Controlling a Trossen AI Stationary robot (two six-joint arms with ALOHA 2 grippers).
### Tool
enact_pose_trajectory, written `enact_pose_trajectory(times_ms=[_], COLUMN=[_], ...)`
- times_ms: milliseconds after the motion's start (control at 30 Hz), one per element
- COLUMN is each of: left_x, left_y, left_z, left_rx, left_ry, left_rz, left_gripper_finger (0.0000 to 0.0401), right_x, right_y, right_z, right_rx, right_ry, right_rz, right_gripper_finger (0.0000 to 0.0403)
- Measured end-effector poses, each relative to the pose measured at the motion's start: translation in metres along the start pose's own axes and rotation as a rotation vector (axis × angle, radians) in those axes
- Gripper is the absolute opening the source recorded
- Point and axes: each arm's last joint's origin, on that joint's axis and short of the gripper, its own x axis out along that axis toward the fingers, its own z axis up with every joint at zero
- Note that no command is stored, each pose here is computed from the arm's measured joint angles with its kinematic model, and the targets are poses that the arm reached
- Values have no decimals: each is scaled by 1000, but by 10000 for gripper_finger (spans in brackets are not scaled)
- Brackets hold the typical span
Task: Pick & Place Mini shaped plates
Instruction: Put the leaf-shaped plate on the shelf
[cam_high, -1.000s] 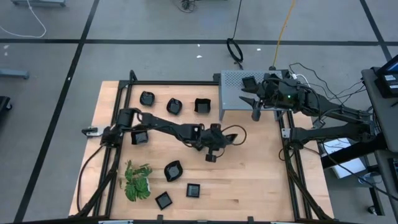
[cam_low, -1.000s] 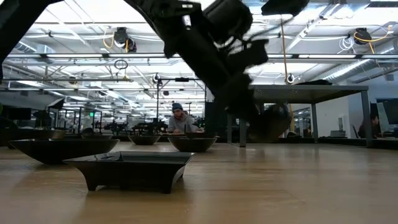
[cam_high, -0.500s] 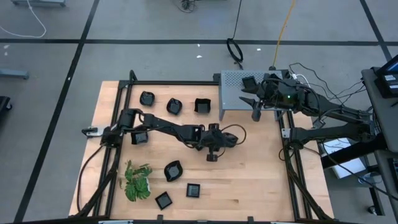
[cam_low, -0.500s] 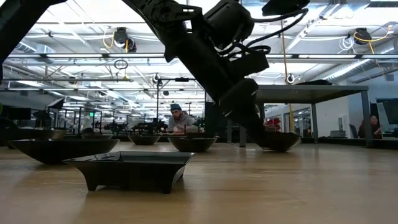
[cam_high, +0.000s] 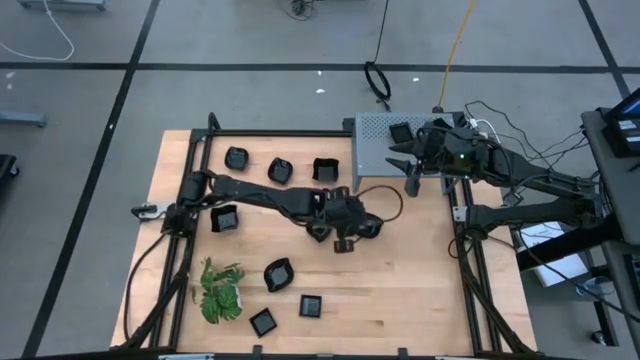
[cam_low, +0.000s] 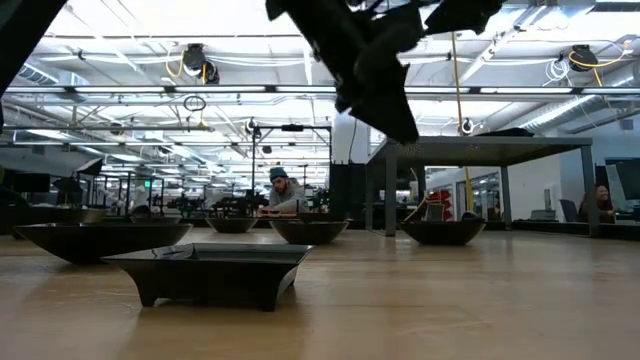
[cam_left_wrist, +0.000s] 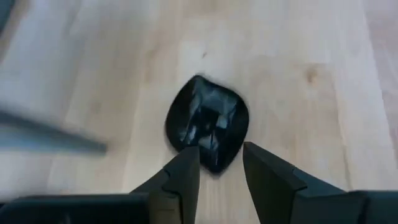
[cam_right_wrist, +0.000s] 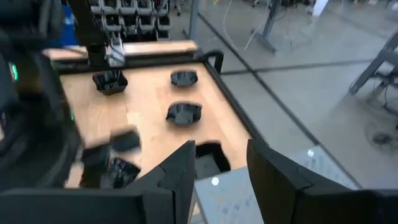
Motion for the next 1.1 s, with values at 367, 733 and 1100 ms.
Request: enact_pose_trajectory(times_ms=[367, 733, 1100], left_x=[-83, -174, -234], left_y=[20, 40, 54], left_z=[-8, -7, -14], left_rx=[-289, -409, -426], left_ry=[151, -4, -163], left_rz=[52, 50, 115], left_gripper_finger=[129, 129, 129], right_x=[14, 76, 99], right_y=[4, 25, 37], right_z=[-34, -129, -174], right_rx=[93, 419, 405], right_ry=[279, 396, 381], right_rz=[6, 186, 293], right_gripper_finger=[132, 132, 142])
